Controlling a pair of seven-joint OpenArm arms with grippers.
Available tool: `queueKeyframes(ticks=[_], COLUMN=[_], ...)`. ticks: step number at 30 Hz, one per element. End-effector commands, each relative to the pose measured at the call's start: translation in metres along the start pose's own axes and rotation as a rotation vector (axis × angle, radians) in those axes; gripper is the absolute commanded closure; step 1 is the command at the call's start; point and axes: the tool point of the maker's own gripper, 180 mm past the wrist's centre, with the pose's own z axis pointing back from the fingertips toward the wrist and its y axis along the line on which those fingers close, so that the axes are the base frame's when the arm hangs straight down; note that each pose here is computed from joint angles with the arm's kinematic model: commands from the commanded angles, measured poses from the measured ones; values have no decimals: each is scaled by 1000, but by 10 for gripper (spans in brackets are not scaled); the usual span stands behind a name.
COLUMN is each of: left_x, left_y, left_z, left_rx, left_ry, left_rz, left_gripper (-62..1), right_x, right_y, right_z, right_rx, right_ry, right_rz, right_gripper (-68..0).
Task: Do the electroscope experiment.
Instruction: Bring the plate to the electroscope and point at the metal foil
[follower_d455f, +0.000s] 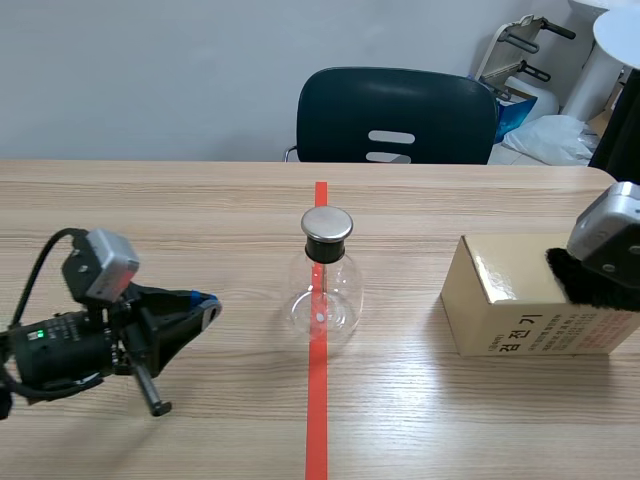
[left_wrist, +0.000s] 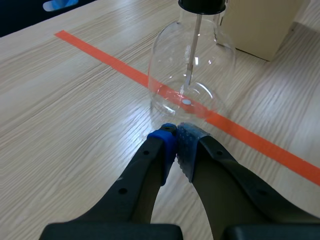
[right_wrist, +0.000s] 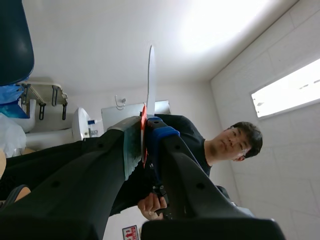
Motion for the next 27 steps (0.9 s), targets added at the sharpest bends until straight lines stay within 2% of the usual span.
queueKeyframes(ticks=[1,8,16,22,27], left_x=[13,5,1,1,1], left_y=[3,4,7,8,8], left_z=[-10,-38,-44,-44,-44], left_rx=[13,33,56,63,64], left_ry=[-53,-45,-41,-42,-41], left_rz=[-1,17,29,26,25], left_gripper=[-18,-19,-19,-18,-18], right_x=[2,15,33,59,83], right_y=[4,38,69,76,80], right_z=[-1,-4,-13,-15,-12], right_rx=[0,58,95,97,118], right_ry=[-14,-52,-88,-151,-232], right_rz=[-5,-43,-97,-140,-167], right_gripper=[-9,-9,-9,-9,-9])
